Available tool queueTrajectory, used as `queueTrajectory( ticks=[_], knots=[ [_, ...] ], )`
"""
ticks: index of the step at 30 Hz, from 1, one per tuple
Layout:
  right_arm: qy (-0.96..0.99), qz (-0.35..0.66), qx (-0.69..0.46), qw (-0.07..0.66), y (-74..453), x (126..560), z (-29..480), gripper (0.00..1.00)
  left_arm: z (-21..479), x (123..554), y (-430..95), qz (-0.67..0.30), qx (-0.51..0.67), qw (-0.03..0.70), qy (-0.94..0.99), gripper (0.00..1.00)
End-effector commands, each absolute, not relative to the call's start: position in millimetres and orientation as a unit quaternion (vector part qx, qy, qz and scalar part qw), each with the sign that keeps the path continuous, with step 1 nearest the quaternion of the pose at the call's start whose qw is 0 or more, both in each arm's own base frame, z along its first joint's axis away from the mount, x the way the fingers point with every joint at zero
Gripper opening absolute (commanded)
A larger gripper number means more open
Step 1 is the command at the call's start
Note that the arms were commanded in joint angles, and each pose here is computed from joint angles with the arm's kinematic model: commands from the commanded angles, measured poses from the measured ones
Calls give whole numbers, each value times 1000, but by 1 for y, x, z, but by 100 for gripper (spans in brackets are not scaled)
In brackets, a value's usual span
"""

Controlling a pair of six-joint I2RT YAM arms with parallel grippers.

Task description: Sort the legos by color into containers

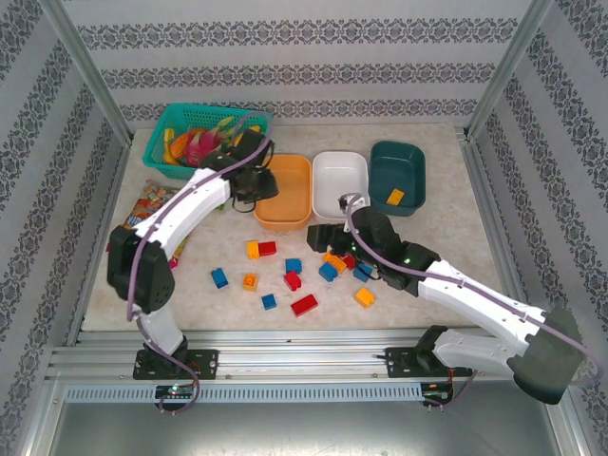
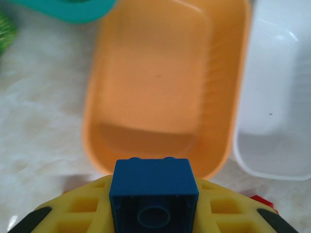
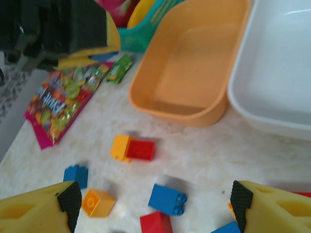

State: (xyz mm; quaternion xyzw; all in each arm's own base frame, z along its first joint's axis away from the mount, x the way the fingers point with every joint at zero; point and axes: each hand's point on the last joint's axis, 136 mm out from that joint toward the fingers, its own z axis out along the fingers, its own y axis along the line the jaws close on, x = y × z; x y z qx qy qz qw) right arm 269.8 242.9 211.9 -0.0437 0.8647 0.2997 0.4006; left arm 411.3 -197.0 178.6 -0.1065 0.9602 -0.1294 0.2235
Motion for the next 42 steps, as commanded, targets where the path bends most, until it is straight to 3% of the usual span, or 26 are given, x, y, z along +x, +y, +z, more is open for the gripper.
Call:
queueTrajectory(
  ticks=[1,8,16,22,26,34,38,42],
  knots=[
    [835,318,32,448,223,290,253,83,150,419,-202,-85,-74,191,975,28],
    [822,321,97,459,188,292,267,83,106,466,-219,-53,-51,171,983,29],
    [845,266,195,420,134,266,223,83,61,476,-222,-29,-49,135,989,36],
    [859,220,255,386,100,252,194,80,61,476,-219,-23,-50,135,989,52],
    [870,196,294,343,89,247,172,76,74,478,-220,-27,-46,143,988,63],
    [887,138,372,236,76,250,137,60,159,479,-229,-77,-42,223,971,70],
    [889,133,406,165,81,258,112,56,206,456,-234,-123,-27,268,955,72],
    [890,137,411,140,90,277,94,56,235,417,-236,-176,-10,293,940,72]
  ],
)
